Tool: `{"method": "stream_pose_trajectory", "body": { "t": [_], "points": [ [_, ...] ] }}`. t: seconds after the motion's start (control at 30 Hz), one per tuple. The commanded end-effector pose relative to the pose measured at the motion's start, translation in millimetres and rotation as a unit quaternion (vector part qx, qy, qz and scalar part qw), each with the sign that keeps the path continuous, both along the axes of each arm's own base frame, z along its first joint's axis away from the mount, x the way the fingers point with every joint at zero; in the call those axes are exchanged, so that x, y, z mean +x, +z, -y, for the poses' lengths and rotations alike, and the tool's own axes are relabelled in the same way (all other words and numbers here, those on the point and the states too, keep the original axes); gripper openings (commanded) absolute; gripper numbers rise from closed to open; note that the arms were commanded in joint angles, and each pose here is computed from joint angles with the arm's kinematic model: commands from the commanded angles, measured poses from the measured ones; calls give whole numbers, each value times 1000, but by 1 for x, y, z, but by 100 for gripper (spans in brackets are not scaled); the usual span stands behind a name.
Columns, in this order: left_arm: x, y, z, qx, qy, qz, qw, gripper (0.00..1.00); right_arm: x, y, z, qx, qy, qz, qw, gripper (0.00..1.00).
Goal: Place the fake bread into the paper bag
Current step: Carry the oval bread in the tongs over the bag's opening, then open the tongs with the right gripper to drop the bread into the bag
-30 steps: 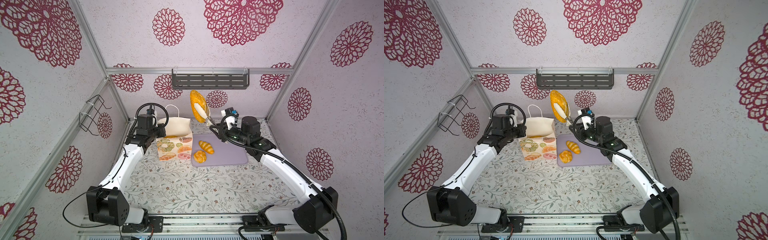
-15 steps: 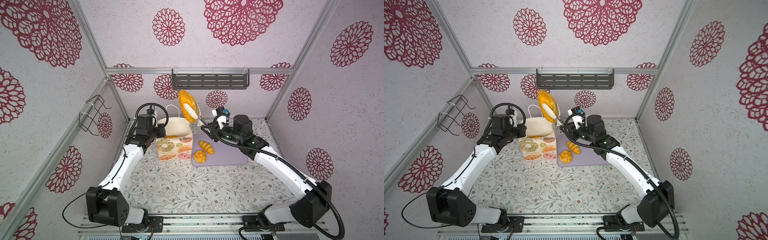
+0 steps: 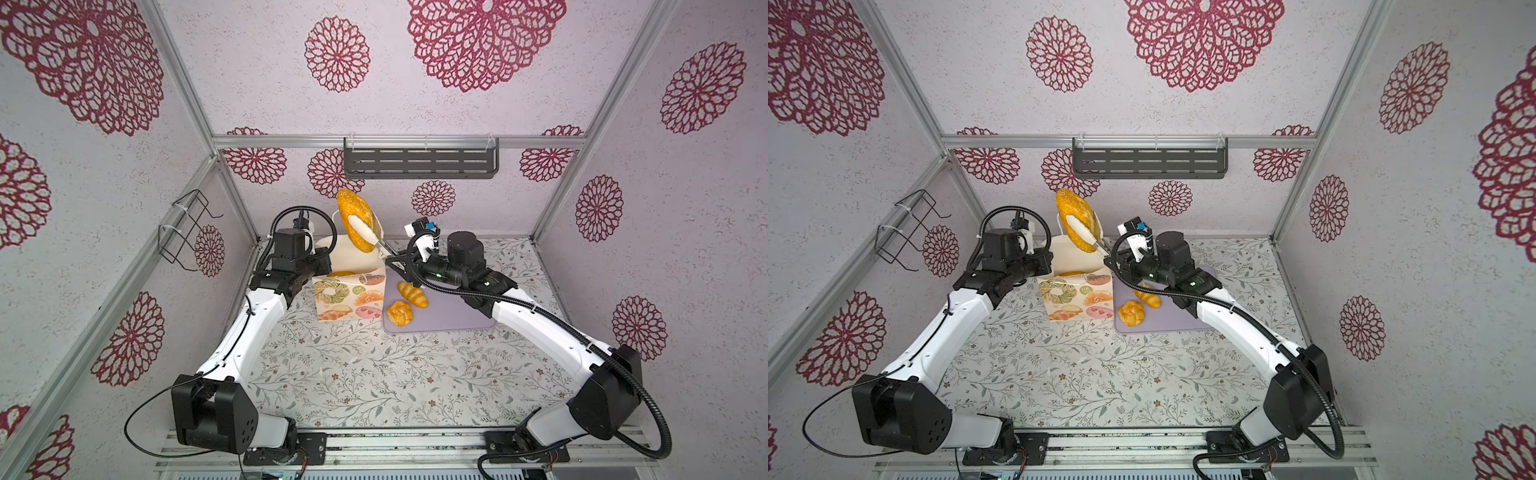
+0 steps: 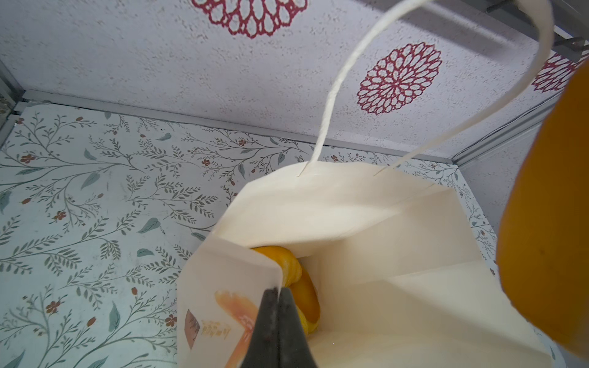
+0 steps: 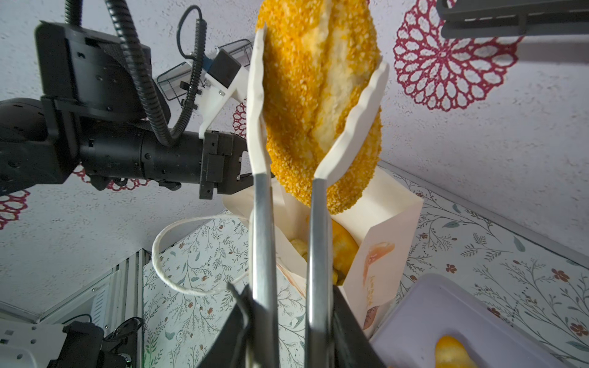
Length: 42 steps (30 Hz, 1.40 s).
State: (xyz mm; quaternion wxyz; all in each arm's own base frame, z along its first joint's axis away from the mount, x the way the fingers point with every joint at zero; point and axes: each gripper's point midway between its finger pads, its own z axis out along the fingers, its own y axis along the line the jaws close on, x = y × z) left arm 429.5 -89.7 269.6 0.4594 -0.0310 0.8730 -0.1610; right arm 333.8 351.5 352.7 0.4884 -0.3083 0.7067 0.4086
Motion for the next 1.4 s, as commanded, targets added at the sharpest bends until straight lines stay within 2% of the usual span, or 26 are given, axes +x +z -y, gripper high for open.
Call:
{"method": "stream_pose_trajectory", "body": {
  "t": [0.0, 0.73, 1.03, 1.37],
  "points": [
    [-5, 17, 4, -6, -13, 18, 1000, 0, -9, 58, -7, 65, 22, 68, 995, 33],
    [-7, 22, -1, 4, -5, 24, 1000, 0, -2, 4, -14, 2, 25, 46, 999, 37],
    [-7, 22, -4, 11, 2, 25, 1000, 0, -3, -10, -11, -12, 21, 38, 999, 43],
    [-8, 24, -8, 17, 9, 28, 999, 0, -7, -5, -1, -11, 5, 52, 999, 56]
  ]
}}
